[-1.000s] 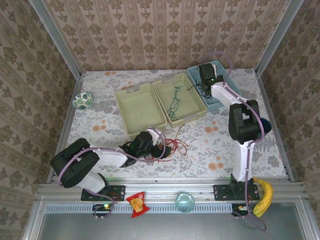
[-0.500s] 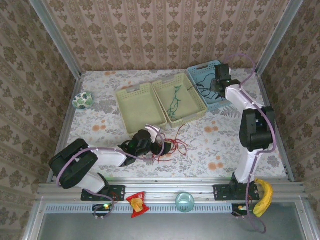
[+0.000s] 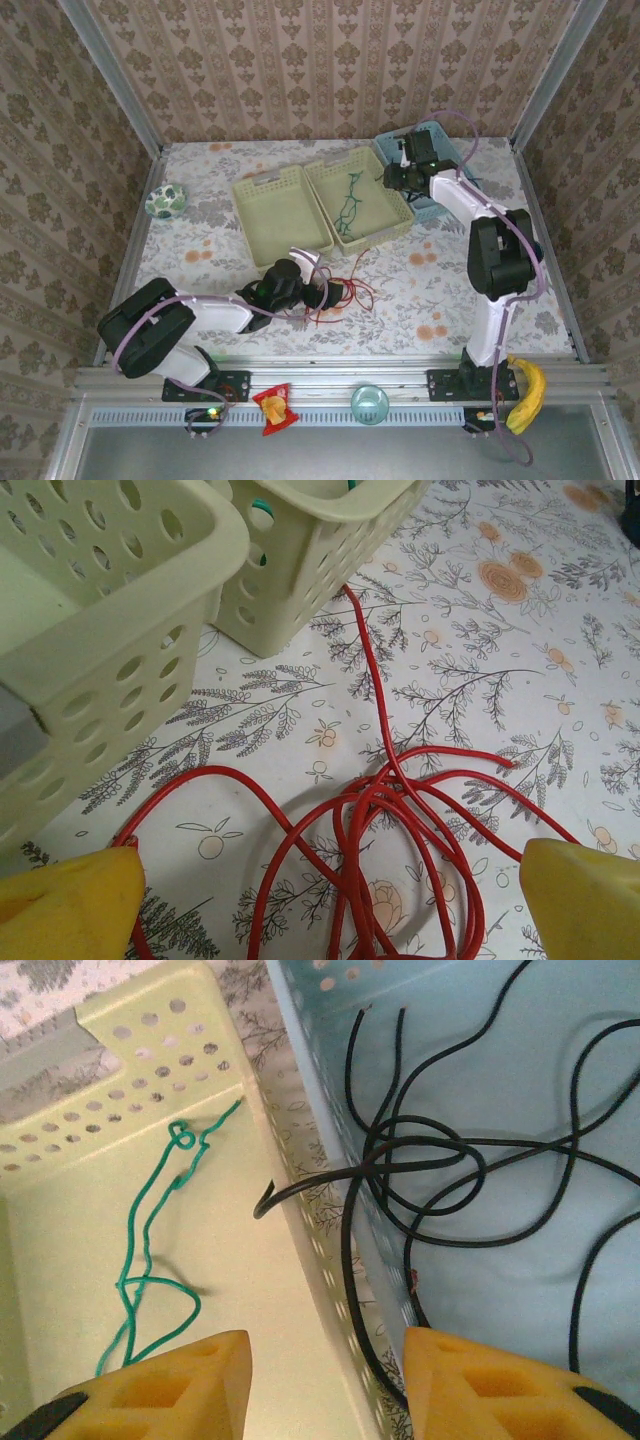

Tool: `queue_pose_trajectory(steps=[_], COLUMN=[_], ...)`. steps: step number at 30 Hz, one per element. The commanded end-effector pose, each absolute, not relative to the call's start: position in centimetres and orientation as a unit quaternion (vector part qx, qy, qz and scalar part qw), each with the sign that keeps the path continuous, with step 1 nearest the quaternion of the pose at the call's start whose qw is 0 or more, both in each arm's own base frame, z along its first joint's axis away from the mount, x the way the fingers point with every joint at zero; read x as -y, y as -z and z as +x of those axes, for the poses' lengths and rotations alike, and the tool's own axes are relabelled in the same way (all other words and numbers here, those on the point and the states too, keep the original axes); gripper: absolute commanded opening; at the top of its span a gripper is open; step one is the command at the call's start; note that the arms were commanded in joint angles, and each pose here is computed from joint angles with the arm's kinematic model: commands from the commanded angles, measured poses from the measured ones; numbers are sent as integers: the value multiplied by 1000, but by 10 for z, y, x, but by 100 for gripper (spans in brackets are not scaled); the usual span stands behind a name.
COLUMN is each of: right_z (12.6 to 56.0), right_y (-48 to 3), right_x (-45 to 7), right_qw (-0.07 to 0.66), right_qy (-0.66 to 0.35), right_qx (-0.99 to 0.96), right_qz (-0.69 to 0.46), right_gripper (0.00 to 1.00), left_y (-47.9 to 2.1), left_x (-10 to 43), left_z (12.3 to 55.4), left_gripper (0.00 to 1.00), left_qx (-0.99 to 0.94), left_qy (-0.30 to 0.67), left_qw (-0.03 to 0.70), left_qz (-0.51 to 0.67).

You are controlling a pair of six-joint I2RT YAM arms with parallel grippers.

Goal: Untangle the cables

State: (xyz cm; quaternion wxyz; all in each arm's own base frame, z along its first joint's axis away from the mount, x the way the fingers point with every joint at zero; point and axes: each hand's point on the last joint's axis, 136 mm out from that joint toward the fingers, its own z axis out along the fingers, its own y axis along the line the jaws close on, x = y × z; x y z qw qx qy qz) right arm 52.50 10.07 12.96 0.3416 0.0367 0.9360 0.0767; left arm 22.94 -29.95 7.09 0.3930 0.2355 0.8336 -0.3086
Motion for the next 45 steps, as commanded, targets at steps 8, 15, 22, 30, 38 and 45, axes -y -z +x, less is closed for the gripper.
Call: queue_pose_trajectory(steps=[8, 15, 22, 30, 38, 45], right_z=[537, 541, 545, 547, 541, 533], right_y=[-116, -114, -109, -115, -142, -165], right_x=[-83, -89, -93, -90, -82, -66], right_qw=[316, 314, 310, 322, 357, 398], right_qy=[-12, -24, -37, -34, -45, -77], right_qx=[-949, -949, -950, -946, -933, -911], right_qz=[-3, -5, 0, 6, 32, 78], right_gripper=[31, 30, 25, 3, 0, 0], left_y=[-79, -78, -77, -77, -76, -76], left_x=[293, 292, 291, 290, 291, 293], left_z=[230, 231, 231, 230, 230, 230], left_gripper=[97, 97, 97, 97, 97, 97], left_qx=[-831, -832, -833, -834, -835, -834], left_qy=[316, 317, 316, 315, 315, 317], left_qw=[402, 399, 398, 398, 396, 394], left_qz=[219, 218, 217, 215, 217, 219])
